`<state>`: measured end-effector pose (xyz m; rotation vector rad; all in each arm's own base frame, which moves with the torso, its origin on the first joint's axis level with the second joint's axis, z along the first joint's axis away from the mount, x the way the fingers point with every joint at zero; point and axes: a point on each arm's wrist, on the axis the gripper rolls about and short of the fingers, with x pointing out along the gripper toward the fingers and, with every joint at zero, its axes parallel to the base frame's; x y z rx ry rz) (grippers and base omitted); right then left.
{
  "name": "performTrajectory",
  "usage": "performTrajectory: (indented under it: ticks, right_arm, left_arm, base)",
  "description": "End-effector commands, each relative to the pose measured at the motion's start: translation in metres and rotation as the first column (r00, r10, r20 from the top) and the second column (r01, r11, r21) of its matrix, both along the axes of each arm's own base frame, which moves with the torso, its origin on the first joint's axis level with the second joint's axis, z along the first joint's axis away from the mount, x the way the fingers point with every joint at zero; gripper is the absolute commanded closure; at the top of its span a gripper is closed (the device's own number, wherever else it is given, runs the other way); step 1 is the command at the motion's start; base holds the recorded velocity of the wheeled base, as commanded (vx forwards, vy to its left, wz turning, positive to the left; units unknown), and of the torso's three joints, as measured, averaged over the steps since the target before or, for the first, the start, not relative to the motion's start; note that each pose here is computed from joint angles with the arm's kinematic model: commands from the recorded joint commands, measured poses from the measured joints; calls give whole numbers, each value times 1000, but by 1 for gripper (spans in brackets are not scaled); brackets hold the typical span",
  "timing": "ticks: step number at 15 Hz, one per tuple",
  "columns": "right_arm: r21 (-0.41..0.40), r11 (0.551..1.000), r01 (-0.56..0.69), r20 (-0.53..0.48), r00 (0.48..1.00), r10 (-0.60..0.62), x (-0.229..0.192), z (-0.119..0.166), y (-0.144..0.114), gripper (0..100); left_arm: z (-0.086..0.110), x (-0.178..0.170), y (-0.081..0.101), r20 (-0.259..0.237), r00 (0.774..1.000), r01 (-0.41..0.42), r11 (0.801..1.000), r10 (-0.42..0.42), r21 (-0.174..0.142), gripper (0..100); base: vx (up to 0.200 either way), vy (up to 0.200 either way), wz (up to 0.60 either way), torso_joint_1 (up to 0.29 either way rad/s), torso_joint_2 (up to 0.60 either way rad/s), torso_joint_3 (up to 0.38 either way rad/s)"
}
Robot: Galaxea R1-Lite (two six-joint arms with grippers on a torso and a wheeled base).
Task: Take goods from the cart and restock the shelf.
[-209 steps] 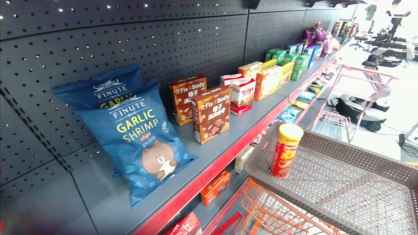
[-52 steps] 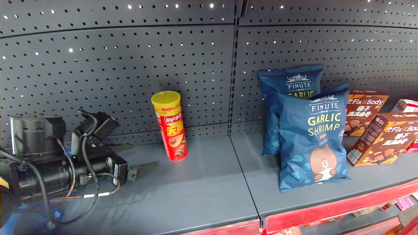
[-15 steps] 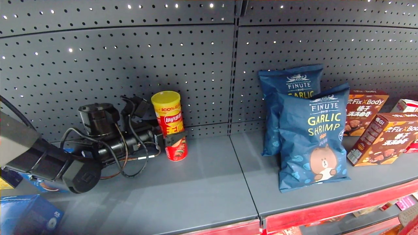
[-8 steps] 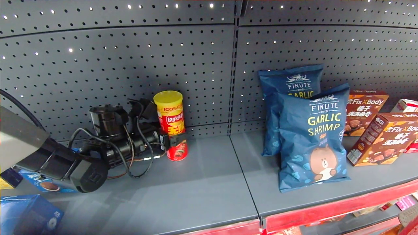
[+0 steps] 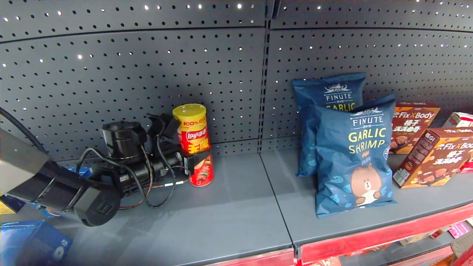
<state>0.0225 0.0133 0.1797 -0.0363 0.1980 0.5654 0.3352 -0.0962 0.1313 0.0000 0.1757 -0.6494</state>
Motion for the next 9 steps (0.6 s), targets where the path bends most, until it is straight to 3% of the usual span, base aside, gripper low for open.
performTrajectory:
  ticks: [1,3,5,7,9]
  right_arm:
    - [2,1000,-1,2,1000,1,0,0,0,100]
    - [1,1000,-1,3,1000,1,0,0,0,100]
    - [2,1000,-1,6,1000,1,0,1,0,100]
    - [2,1000,-3,7,1000,3,0,3,0,100]
    - [2,1000,-4,7,1000,4,1,4,1,100]
  left_arm:
    - [20,-20,-1,45,999,20,1000,-20,-15,100]
    - [39,-48,3,76,996,40,998,-37,-45,100]
    - [47,-78,12,73,990,128,989,-122,-80,100]
    - [45,-96,19,65,981,187,979,-182,-83,100]
    - [31,-115,23,20,971,239,968,-238,-83,100]
  base:
    - [0,0,0,0,0,0]
    - [0,0,0,0,0,0]
    - [0,0,0,0,0,0]
    - [0,0,0,0,0,0]
    - [0,0,0,0,0,0]
